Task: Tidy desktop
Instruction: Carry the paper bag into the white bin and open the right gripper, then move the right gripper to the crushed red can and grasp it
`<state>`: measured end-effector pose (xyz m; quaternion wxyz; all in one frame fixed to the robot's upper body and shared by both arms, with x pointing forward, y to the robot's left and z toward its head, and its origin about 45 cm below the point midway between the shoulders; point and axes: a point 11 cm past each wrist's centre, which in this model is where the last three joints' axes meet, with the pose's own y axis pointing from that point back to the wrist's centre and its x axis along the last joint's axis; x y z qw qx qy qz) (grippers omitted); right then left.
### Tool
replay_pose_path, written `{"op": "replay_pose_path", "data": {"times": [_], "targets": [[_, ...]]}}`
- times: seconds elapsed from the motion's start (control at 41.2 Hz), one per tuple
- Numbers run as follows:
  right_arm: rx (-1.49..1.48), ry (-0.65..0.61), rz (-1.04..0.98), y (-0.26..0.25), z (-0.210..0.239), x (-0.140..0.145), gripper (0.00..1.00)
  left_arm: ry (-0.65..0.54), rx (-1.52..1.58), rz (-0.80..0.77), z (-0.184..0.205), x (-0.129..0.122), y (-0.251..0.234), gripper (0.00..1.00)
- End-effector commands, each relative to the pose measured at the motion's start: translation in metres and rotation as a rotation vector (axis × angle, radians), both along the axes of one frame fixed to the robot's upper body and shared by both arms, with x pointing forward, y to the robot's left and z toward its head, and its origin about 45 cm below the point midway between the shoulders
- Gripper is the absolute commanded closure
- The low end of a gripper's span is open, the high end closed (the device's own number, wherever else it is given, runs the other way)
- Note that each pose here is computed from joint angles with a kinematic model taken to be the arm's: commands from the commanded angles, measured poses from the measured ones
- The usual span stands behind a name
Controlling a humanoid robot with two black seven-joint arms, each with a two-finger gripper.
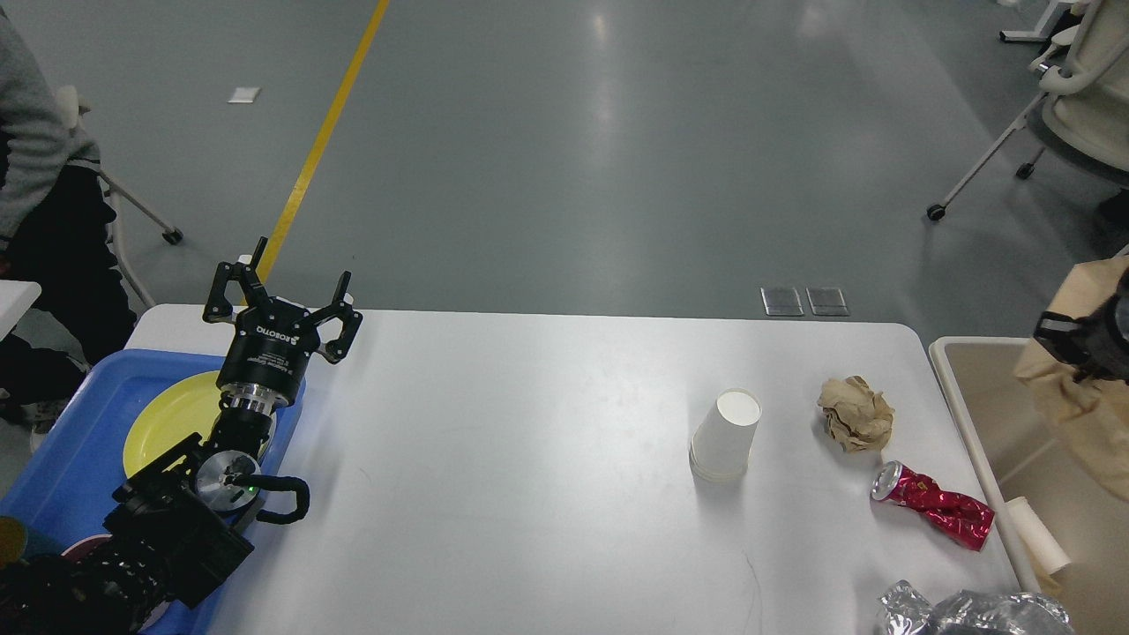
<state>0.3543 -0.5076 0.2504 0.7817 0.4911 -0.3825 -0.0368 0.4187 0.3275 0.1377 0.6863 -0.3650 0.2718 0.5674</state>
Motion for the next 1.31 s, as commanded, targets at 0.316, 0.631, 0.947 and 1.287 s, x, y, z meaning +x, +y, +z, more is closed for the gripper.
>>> {"op": "replay_pose_path", "data": {"times": [0.316,0.631,0.947,1.287], "targets": [[-0.324,-0.167,-0.031,-0.098,-0.1,-0.037,1.0,0.0,0.0,0.0,0.0,0.0,0.0,0.01],[-0.335,-0.212,-0.029,-0.097,-0.114,-0.036,0.0,0.001,0.001,0.001,0.0,0.0,0.0,0.01],[-0.308,-0.218,-0.016,-0.081,-0.122,-0.027,0.0,0.0,0.0,0.0,0.0,0.0,0.0,0.01],[-0.041,-0.16,-0.076,-0.009,-0.073,0.02,0.0,0.0,0.0,0.0,0.0,0.0,0.0,0.01]]}}
